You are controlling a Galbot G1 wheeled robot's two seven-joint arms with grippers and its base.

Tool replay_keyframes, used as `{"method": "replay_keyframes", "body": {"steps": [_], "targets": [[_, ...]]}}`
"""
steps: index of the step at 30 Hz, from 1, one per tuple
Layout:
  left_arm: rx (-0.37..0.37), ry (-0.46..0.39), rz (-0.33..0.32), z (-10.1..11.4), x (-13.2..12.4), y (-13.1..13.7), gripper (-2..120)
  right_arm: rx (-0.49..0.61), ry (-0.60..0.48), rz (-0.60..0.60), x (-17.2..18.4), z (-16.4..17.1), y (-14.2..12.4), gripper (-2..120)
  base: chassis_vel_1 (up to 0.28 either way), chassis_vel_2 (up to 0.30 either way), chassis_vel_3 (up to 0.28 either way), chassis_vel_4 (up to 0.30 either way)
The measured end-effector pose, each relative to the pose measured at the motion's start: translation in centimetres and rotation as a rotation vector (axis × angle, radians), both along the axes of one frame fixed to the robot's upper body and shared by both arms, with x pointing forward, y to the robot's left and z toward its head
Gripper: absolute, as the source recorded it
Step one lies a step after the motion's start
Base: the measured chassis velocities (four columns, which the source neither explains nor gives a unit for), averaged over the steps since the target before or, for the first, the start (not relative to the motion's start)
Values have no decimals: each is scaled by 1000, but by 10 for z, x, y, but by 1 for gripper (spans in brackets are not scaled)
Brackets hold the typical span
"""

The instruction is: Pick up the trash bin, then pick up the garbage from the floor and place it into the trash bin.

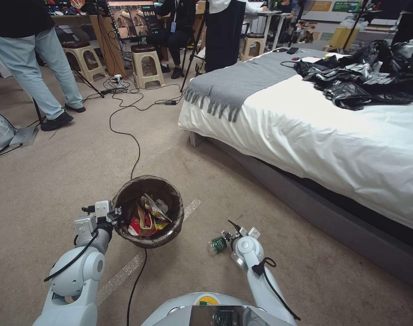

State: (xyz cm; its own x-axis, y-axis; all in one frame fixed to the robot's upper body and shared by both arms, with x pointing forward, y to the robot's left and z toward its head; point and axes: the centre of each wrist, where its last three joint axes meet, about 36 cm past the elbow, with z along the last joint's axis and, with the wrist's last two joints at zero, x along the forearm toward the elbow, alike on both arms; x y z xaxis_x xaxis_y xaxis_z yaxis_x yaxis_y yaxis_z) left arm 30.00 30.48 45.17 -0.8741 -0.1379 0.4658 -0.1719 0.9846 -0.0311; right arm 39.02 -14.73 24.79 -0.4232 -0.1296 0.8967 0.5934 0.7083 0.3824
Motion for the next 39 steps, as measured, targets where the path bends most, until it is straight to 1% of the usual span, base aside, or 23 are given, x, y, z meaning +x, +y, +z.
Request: {"method": "replay_keyframes", "body": {"steps": [1,2,5,6,8,11,14,17,18,19,21,22,25,26,28,29,30,32,33,35,36,38,39], "targets": [[0,0,-1,0,0,0,0,2,0,9,-2,2,3,57,0,0,0,0],[0,0,-1,0,0,0,0,2,0,9,-2,2,3,57,0,0,0,0],[-1,0,-2,0,0,0,0,3,-5,28,-7,10,10,44,0,0,0,0],[-1,0,-2,0,0,0,0,3,-5,28,-7,10,10,44,0,0,0,0],[-3,0,-3,-1,0,0,0,2,-15,37,-8,20,13,38,0,0,0,0],[-4,-1,-4,-1,0,-1,0,-1,-31,40,-9,29,14,36,0,0,0,0],[-5,-2,-5,0,0,-1,0,-4,-37,50,-11,40,16,36,0,0,0,0],[-2,-3,-2,1,0,0,0,-21,-69,89,-15,62,10,36,0,0,0,0],[-2,-3,-2,1,0,0,0,-21,-69,89,-15,62,10,36,0,0,0,0],[-1,-3,-1,1,0,1,0,-34,-93,116,-16,76,2,36,0,0,0,0],[0,-3,0,1,0,1,0,-60,-121,147,-17,91,-7,35,0,0,0,0],[0,-3,0,1,0,1,0,-60,-121,147,-17,91,-7,35,0,0,0,0],[-1,-5,0,1,0,2,0,-138,-186,213,-14,118,-25,35,0,0,0,0],[-1,-5,0,1,0,2,0,-138,-186,213,-14,118,-25,35,0,0,0,0],[-1,-8,0,2,1,2,0,-183,-232,251,-10,137,-37,35,0,0,0,0],[-1,-8,0,2,1,2,0,-183,-232,251,-10,137,-37,35,0,0,0,0],[-1,-9,0,2,2,2,0,-208,-266,272,-7,154,-45,35,0,0,0,0],[0,-11,-1,3,2,1,0,-248,-300,301,-5,173,-58,35,0,0,0,0],[0,-11,-1,3,2,1,0,-248,-300,301,-5,173,-58,35,0,0,0,0],[1,-10,-3,3,2,1,0,-327,-345,345,-6,200,-78,35,0,0,0,0],[1,-10,-3,3,2,1,0,-327,-345,345,-6,200,-78,35,0,0,0,0],[3,-10,-4,4,2,1,0,-383,-392,386,-10,220,-90,35,0,0,0,0],[3,-10,-4,4,2,0,0,-393,-406,396,-10,225,-92,35,0,0,0,0]]}}
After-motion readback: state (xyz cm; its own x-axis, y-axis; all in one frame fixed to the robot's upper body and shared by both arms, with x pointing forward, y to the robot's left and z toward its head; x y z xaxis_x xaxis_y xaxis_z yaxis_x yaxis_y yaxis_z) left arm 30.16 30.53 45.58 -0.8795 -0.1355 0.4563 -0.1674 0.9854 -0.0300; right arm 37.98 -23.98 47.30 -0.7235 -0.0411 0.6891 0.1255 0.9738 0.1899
